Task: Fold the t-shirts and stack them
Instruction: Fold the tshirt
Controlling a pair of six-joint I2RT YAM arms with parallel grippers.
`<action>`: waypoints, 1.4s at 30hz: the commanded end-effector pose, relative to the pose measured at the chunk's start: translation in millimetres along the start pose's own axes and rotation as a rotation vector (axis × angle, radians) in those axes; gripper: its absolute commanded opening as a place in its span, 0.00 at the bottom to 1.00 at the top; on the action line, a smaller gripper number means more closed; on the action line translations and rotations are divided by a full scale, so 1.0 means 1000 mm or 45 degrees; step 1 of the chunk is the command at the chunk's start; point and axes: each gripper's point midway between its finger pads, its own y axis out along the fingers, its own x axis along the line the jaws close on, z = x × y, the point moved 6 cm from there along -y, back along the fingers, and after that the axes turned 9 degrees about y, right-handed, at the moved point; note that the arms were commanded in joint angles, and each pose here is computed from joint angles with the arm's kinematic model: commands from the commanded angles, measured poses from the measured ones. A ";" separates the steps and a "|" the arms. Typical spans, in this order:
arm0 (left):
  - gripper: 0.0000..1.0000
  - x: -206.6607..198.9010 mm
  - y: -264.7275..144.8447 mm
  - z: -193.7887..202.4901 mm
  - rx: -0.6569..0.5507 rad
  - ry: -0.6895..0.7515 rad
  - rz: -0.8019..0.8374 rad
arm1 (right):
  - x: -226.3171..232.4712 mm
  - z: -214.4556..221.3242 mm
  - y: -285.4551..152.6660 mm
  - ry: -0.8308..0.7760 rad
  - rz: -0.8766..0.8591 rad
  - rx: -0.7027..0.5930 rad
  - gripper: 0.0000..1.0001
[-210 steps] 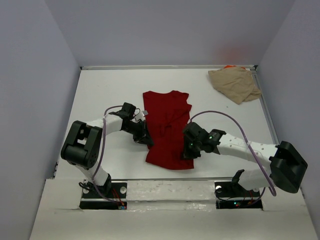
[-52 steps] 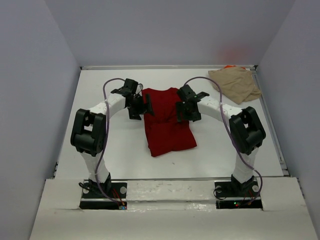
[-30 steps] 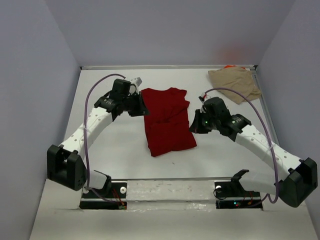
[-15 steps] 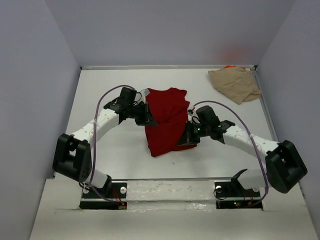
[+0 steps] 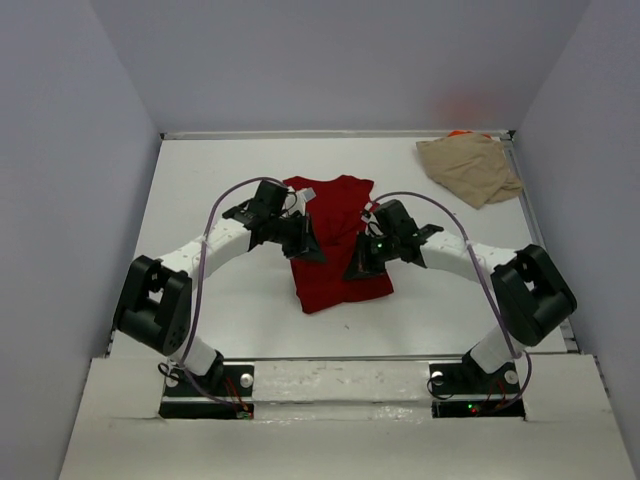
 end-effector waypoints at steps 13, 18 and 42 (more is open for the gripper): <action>0.01 0.000 0.007 -0.001 0.039 -0.003 0.057 | -0.066 0.011 0.021 0.122 0.367 -0.104 0.00; 0.00 0.006 0.013 0.002 0.062 -0.018 0.054 | -0.096 0.017 0.036 0.131 0.473 -0.068 0.00; 0.32 0.014 -0.007 0.003 -0.002 -0.012 -0.148 | 0.011 -0.008 -0.064 -0.255 0.703 -0.560 0.45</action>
